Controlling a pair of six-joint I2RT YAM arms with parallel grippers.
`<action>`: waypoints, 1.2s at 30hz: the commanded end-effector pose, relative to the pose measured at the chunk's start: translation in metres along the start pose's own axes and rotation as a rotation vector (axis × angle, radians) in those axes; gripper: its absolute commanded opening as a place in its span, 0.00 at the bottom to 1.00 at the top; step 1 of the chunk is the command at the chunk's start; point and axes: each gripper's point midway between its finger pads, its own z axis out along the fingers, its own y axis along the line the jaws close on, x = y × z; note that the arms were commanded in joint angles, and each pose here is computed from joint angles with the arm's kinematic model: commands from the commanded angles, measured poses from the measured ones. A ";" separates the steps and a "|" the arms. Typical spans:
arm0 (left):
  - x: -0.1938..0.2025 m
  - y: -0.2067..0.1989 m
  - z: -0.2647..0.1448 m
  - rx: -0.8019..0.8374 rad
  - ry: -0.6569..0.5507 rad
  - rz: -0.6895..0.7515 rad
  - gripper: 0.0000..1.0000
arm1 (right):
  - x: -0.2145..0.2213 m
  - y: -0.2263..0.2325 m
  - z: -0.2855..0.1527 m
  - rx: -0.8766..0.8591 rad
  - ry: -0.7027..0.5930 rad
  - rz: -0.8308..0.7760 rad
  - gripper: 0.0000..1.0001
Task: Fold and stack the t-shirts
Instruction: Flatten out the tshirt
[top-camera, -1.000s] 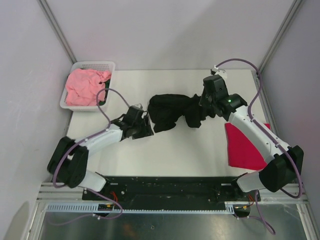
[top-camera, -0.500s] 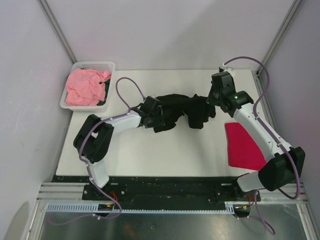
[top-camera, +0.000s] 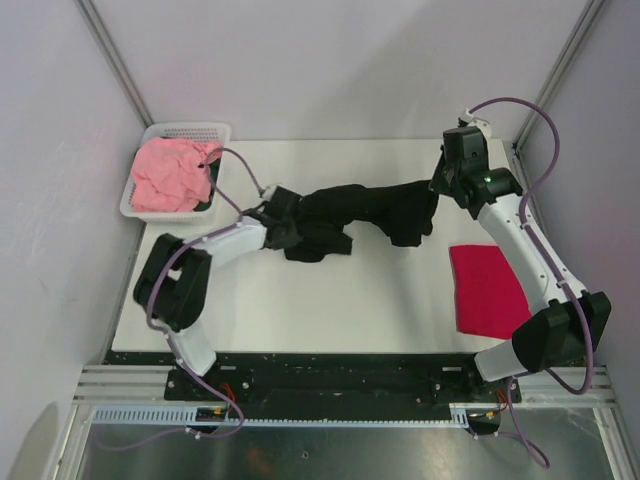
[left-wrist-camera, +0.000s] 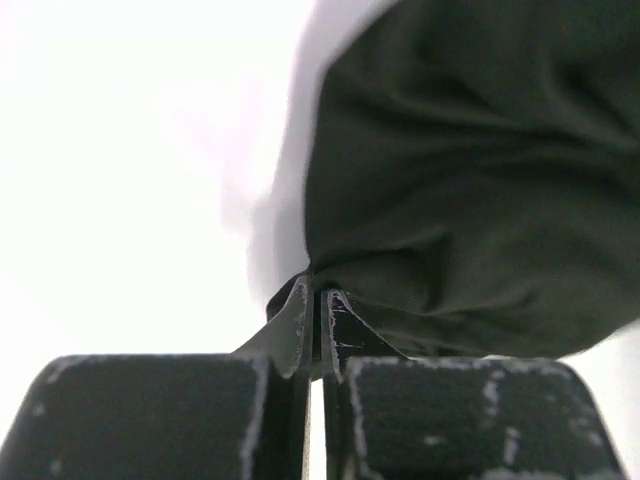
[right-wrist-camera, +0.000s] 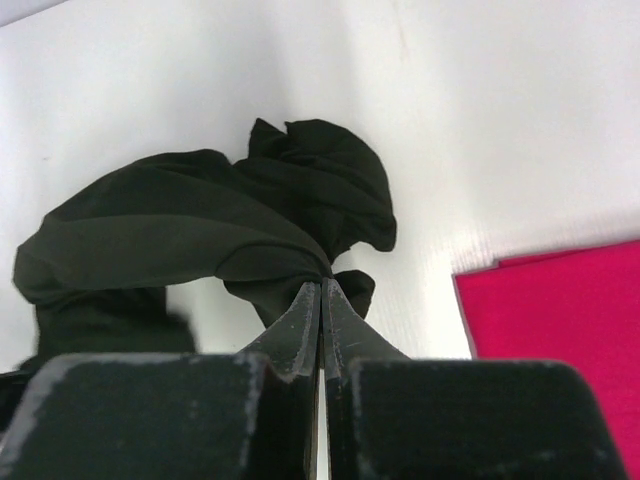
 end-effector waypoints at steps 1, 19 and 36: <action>-0.065 0.057 -0.046 -0.140 -0.182 -0.048 0.00 | -0.025 -0.017 -0.027 0.029 -0.068 0.005 0.00; -0.059 0.065 -0.080 -0.155 -0.171 0.055 0.66 | 0.035 -0.021 0.080 0.104 0.124 -0.031 0.00; 0.005 0.114 -0.046 -0.233 -0.033 -0.090 0.50 | 0.066 -0.032 0.081 0.105 0.192 -0.014 0.00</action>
